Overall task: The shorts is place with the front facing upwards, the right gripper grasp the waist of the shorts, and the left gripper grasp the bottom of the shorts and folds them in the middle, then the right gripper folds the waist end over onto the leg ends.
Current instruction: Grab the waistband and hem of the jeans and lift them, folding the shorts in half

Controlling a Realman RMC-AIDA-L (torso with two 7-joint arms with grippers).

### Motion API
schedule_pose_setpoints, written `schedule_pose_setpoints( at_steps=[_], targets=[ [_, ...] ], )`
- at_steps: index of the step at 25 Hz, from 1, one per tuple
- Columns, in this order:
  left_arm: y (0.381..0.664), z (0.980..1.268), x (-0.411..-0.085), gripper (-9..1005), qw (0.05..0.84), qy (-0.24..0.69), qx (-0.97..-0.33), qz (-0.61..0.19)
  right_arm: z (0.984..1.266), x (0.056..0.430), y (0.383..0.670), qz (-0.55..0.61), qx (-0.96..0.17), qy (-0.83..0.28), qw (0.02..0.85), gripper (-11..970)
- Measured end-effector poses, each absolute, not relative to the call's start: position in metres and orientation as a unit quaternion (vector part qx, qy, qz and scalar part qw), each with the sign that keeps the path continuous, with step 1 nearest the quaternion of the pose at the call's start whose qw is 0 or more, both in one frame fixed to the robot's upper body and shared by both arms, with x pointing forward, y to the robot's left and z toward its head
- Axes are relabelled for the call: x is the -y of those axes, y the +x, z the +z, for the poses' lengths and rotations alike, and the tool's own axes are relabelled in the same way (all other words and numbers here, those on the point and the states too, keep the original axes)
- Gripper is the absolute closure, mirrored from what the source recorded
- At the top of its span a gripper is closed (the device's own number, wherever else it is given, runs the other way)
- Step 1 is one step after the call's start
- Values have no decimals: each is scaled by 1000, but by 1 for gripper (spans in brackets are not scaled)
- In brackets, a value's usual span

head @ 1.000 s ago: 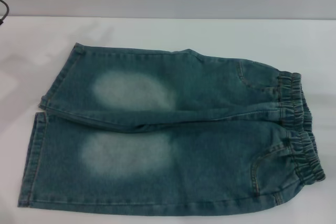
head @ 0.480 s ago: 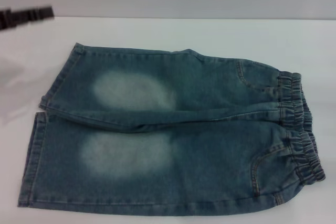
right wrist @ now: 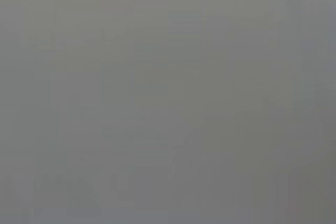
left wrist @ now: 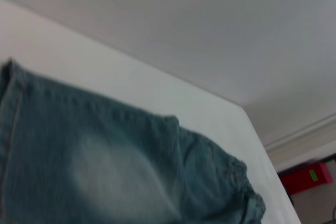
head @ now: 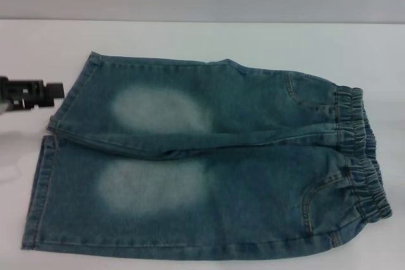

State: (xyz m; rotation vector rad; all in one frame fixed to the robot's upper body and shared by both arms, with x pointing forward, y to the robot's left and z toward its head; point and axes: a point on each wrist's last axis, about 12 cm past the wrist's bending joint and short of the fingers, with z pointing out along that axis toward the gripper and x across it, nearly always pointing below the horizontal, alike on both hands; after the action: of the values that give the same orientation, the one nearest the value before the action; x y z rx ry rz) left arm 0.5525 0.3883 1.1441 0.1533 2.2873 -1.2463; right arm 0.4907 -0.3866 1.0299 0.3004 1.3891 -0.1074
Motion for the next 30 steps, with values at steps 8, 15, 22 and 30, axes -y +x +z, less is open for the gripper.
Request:
schedule_pose_setpoints(
  at_steps=[8, 15, 22, 30],
  targets=[
    [530, 1125, -394, 427, 170, 16, -866, -470, 1033, 387, 496, -51, -634, 136, 759, 395],
    [520, 1119, -398, 427, 122, 4, -881, -457, 1036, 381, 509, -41, -639, 126, 758, 396],
    [510, 1114, -398, 427, 79, 1, -890, -449, 1038, 377, 517, -32, -642, 125, 756, 395],
    [500, 1106, -405, 427, 58, -6, -902, -428, 1036, 372, 519, -24, -644, 127, 754, 395]
  ],
)
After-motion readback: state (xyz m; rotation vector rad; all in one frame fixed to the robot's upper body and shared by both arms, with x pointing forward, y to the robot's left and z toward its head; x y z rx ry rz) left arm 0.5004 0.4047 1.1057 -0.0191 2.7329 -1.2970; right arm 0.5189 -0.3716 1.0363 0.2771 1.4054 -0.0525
